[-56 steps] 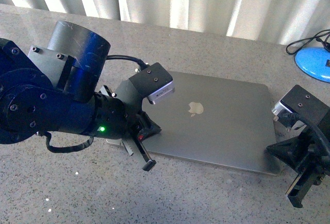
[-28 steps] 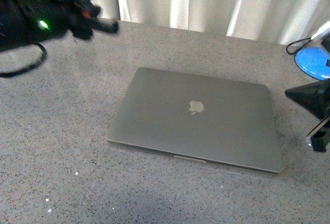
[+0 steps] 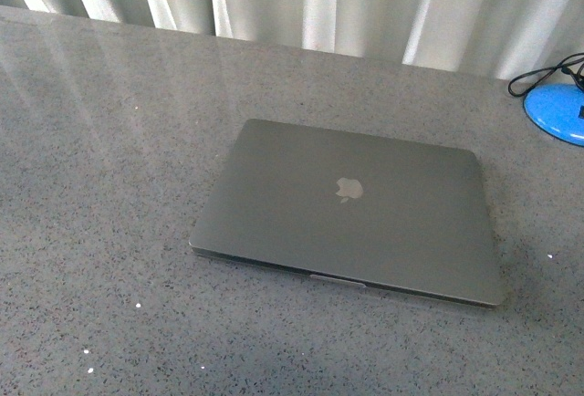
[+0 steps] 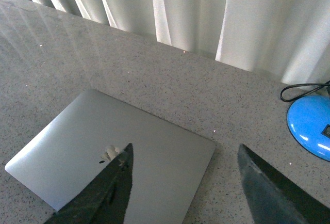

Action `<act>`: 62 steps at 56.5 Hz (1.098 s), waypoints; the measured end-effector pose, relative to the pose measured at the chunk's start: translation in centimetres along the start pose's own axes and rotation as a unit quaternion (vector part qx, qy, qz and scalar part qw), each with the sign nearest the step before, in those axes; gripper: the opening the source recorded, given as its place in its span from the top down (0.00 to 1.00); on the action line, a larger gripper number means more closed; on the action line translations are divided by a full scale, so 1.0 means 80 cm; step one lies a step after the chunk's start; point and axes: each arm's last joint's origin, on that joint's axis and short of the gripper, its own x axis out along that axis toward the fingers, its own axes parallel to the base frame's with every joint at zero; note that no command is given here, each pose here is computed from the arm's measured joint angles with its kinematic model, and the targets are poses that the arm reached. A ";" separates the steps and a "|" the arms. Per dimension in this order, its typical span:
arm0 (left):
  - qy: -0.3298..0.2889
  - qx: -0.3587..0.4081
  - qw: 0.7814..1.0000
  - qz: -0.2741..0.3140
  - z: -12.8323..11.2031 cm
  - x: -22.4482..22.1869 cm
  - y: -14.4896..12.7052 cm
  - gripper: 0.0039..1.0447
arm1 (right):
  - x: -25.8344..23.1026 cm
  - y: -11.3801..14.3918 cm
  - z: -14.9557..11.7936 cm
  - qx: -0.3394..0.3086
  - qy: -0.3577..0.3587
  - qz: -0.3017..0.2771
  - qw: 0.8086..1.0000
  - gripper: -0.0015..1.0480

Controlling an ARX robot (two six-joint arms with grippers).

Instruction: Close laptop

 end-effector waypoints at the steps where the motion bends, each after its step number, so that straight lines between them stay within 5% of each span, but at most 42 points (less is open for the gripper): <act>1: 0.000 0.000 1.000 0.000 0.000 0.000 0.000 0.34 | 0.000 0.000 0.000 0.001 0.000 -0.001 1.000 0.40; 7: 0.001 -0.001 1.000 -0.002 0.000 0.000 0.000 0.15 | -0.001 0.000 0.000 0.003 -0.001 -0.001 1.000 0.23; 9: 0.014 0.022 0.999 -0.031 0.001 0.000 0.004 0.18 | 0.001 -0.001 -0.002 0.006 -0.009 -0.021 1.000 0.22; 16: 0.058 0.148 0.974 -0.162 -0.002 -0.026 0.018 0.40 | -0.015 -0.003 -0.021 -0.007 -0.126 -0.170 0.977 0.43; 36: 0.046 0.221 0.958 -0.177 0.000 -0.097 0.047 0.97 | -0.060 0.014 -0.041 -0.008 -0.163 -0.177 0.971 0.99; 62: 0.047 0.227 0.956 -0.178 -0.003 -0.156 0.074 0.97 | -0.094 0.028 -0.063 -0.008 -0.168 -0.177 0.970 0.99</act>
